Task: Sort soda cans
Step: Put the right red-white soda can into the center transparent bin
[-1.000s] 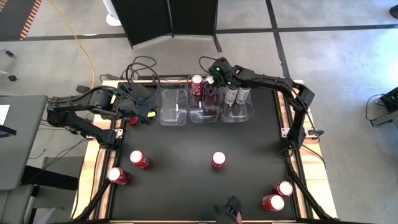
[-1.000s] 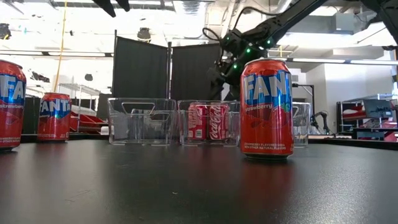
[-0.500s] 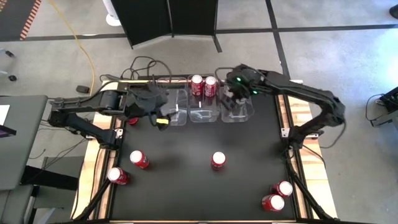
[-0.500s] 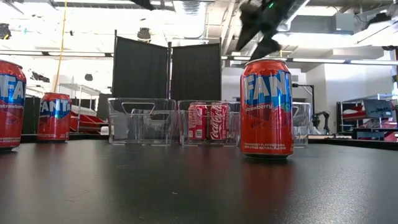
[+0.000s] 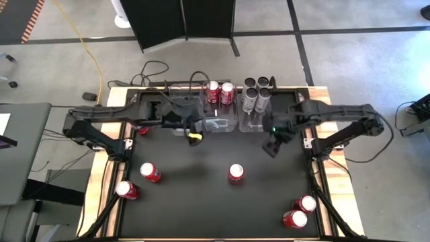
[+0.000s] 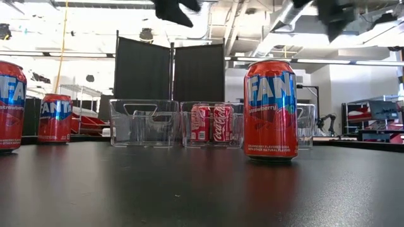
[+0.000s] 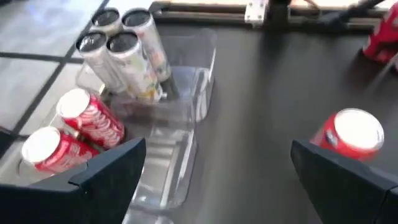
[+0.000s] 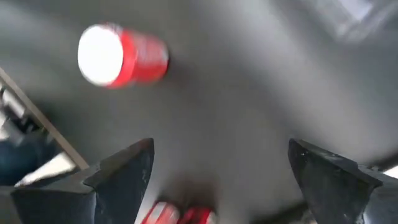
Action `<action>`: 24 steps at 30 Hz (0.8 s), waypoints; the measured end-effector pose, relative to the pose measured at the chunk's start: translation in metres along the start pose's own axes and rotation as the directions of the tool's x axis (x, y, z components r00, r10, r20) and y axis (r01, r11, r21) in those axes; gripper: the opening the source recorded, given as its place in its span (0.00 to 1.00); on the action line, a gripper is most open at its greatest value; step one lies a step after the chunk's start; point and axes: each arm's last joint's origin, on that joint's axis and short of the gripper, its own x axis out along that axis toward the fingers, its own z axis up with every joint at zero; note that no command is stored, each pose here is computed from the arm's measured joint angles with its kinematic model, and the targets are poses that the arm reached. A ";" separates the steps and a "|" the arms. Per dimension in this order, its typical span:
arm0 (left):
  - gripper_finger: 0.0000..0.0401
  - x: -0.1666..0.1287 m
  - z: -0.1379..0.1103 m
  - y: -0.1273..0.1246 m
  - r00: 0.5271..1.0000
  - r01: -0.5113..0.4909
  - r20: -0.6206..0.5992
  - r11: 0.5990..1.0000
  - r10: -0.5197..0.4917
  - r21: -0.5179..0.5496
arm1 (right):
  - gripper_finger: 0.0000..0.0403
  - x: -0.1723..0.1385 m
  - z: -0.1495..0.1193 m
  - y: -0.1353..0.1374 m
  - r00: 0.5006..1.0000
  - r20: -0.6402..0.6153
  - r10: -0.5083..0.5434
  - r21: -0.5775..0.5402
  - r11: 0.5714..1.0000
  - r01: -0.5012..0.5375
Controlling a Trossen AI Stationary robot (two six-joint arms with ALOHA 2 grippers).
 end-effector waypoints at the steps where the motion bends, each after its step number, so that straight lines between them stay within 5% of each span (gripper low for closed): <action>1: 0.99 0.004 0.002 0.000 1.000 -0.002 0.021 1.000 0.002 -0.010 | 0.95 0.001 -0.005 0.003 0.999 -0.032 0.008 0.009 1.000 -0.007; 10: 0.99 0.048 -0.001 -0.015 0.984 0.178 0.006 0.984 -0.178 -0.021 | 0.95 0.012 -0.050 0.029 0.933 -0.359 -0.015 0.082 0.995 0.048; 18: 0.99 0.065 -0.004 -0.018 0.983 0.184 0.002 0.983 -0.184 -0.005 | 0.95 0.015 -0.080 0.045 0.835 -0.551 0.019 0.169 0.982 0.089; 24: 0.99 0.065 -0.002 -0.017 0.978 0.206 0.026 0.979 -0.206 0.004 | 0.95 0.039 -0.102 0.040 0.742 -0.668 -0.057 0.143 0.969 0.203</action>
